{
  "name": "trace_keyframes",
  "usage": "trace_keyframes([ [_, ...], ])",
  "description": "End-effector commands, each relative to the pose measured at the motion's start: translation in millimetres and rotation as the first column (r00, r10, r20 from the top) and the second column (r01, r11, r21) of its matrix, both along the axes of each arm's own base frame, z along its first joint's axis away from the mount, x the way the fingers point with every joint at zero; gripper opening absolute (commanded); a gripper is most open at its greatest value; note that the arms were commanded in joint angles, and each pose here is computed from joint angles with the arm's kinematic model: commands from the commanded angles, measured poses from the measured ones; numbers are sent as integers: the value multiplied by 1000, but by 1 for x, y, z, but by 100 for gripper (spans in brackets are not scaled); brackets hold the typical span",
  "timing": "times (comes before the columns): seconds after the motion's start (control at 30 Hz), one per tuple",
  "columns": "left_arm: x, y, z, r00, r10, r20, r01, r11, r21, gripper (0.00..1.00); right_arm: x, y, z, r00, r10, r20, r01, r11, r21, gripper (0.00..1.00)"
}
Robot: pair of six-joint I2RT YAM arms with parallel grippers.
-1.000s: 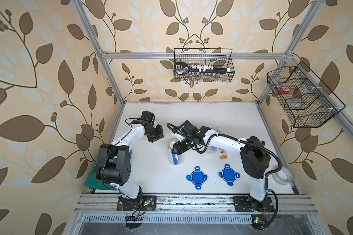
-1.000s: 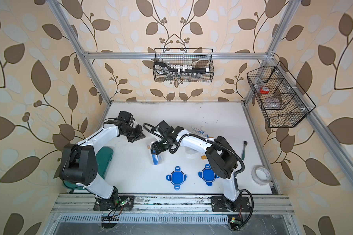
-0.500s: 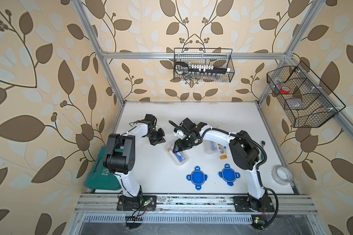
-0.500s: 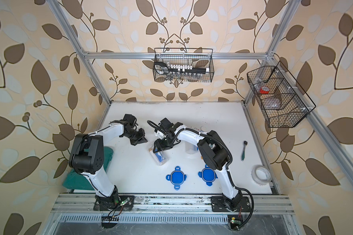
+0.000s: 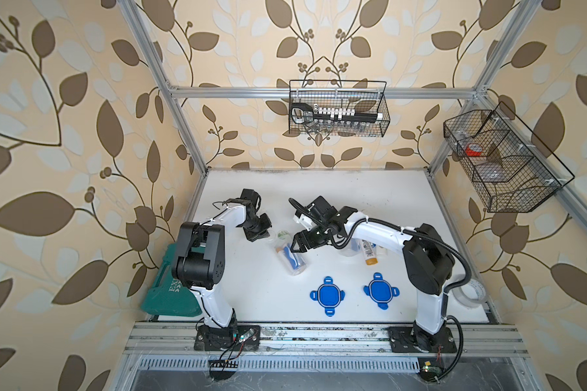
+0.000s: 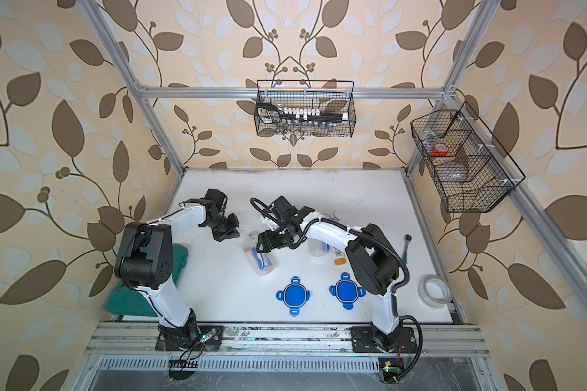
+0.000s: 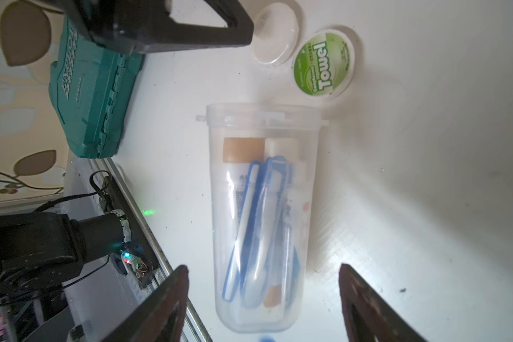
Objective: Take out toiletry kits
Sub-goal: Place the container at the center of the board, then pick up the container from the center of the board.
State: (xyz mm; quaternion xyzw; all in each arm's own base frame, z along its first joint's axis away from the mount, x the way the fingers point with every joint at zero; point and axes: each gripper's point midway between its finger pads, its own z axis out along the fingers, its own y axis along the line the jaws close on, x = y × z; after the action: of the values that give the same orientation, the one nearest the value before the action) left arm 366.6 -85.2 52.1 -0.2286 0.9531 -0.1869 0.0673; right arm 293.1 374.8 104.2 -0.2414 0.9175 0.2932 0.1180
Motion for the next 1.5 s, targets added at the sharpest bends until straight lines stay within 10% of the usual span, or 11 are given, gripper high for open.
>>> trace_keyframes([
  [0.0, 8, 11, 20, 999, 22, 38, -22, 1000, -11, 0, -8, -2, 5, 984, -23, 174, 38, 996, -86, 81],
  [0.6, 1, 14, -13, 999, -2, -34, -2, 992, -126, 0, -41, 10, -43, 915, 120, 385, 45, 919, -393, 94],
  [1.47, -3, -6, -24, 995, -62, -75, 51, 990, -132, 0, -53, 16, -75, 965, 78, 252, 8, 945, -326, 86],
])
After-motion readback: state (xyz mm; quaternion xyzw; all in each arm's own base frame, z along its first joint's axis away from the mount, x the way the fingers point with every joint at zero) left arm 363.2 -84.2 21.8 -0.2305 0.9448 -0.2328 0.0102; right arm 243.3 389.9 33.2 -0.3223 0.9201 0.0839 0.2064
